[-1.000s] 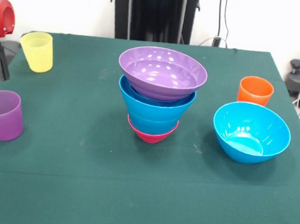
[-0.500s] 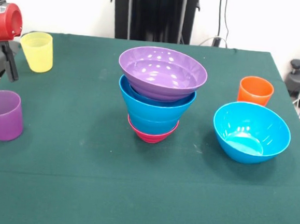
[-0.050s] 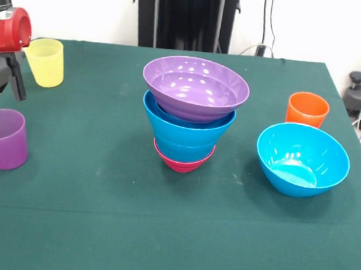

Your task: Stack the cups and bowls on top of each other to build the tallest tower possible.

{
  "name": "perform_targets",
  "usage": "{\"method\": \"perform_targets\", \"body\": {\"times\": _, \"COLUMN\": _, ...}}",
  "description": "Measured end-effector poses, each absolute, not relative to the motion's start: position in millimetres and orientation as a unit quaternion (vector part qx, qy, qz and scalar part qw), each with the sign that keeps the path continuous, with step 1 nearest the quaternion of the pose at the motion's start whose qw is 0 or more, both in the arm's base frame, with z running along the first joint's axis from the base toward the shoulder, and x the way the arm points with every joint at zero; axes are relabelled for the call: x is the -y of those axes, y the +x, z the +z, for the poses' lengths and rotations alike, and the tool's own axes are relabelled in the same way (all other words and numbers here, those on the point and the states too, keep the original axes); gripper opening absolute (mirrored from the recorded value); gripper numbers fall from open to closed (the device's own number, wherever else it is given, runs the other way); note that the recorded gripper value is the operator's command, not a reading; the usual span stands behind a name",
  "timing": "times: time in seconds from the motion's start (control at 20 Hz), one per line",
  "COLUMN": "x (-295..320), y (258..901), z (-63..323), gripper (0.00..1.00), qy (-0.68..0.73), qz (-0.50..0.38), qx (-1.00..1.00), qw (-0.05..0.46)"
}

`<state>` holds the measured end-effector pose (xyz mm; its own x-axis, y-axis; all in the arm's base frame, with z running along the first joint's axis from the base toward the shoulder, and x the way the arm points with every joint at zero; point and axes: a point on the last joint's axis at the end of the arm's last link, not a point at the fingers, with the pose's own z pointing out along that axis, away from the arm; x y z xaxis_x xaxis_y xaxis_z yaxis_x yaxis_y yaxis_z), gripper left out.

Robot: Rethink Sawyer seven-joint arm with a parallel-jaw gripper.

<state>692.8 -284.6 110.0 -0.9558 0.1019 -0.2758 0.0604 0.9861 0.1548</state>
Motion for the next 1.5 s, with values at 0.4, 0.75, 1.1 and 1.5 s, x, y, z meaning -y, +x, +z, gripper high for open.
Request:
{"method": "perform_targets", "body": {"times": 0.4, "x": 282.1, "y": 690.7, "z": 93.2, "gripper": 1.00, "qy": 0.047, "qz": 0.082, "qx": -0.985, "qw": 0.146}}
{"method": "perform_targets", "body": {"times": 0.75, "x": 285.4, "y": 677.7, "z": 61.3, "gripper": 1.00, "qy": 0.044, "qz": 0.072, "qx": -0.986, "qw": 0.143}}
{"method": "perform_targets", "body": {"times": 1.1, "x": 287.0, "y": 665.2, "z": 40.0, "gripper": 1.00, "qy": 0.040, "qz": 0.065, "qx": -0.988, "qw": 0.132}}
{"method": "perform_targets", "body": {"times": 1.5, "x": 281.5, "y": 658.9, "z": 24.4, "gripper": 1.00, "qy": 0.039, "qz": 0.073, "qx": -0.989, "qw": 0.123}}
